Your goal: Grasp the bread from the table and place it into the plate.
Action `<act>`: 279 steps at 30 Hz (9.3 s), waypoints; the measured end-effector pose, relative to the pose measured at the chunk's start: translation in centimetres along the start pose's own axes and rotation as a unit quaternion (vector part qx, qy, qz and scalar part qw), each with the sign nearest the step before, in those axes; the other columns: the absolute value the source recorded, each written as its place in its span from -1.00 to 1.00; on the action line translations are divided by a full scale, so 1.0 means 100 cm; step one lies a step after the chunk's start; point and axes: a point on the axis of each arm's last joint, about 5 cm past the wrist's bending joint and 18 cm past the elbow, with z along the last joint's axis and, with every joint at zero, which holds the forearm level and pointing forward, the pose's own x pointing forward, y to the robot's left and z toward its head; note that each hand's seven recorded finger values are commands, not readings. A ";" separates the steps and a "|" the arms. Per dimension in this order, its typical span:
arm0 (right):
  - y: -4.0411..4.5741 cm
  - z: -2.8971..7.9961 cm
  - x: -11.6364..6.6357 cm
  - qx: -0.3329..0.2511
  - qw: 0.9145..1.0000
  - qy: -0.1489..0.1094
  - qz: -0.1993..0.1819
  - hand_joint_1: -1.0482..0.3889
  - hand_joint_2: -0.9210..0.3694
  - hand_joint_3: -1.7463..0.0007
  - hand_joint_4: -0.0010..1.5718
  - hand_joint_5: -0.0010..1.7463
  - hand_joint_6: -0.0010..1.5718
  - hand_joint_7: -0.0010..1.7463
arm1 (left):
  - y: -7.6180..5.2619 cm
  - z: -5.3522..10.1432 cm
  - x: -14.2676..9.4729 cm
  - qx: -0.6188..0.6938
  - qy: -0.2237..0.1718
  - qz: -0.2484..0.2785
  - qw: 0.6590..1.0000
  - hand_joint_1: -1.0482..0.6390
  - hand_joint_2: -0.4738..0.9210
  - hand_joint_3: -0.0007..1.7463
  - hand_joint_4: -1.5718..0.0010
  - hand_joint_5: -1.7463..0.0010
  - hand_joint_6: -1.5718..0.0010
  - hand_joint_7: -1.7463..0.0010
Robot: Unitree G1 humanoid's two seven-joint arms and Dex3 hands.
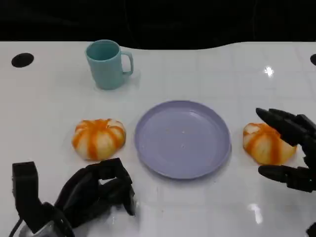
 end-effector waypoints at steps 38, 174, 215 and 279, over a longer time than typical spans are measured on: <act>0.0178 -0.003 0.015 -0.243 0.964 0.074 0.084 -0.01 -0.74 1.00 -1.00 -1.00 -0.72 -0.98 | -0.001 -0.001 0.001 0.000 -0.004 0.002 1.000 -0.58 0.95 -1.00 -0.21 -0.65 -0.20 -0.18; 0.0378 -0.011 0.045 -0.059 0.998 0.029 0.000 0.15 -0.04 -0.75 1.00 1.00 0.31 1.00 | 0.000 0.000 0.003 0.003 -0.006 0.006 1.000 -0.61 0.93 -1.00 -0.23 -0.64 -0.23 -0.17; 0.0684 0.032 0.108 0.007 0.995 -0.012 0.101 -0.26 -0.73 0.31 -0.20 0.93 -0.46 0.39 | -0.005 -0.002 0.005 -0.001 -0.010 0.001 1.000 -0.55 0.93 -1.00 -0.24 -0.58 -0.25 -0.07; 0.0316 0.003 0.042 0.053 0.991 -0.034 0.121 -0.64 -1.00 0.54 -1.00 1.00 -1.00 0.49 | -0.009 -0.002 0.006 -0.014 -0.008 0.007 1.000 -0.57 0.92 -1.00 -0.24 -0.64 -0.26 -0.14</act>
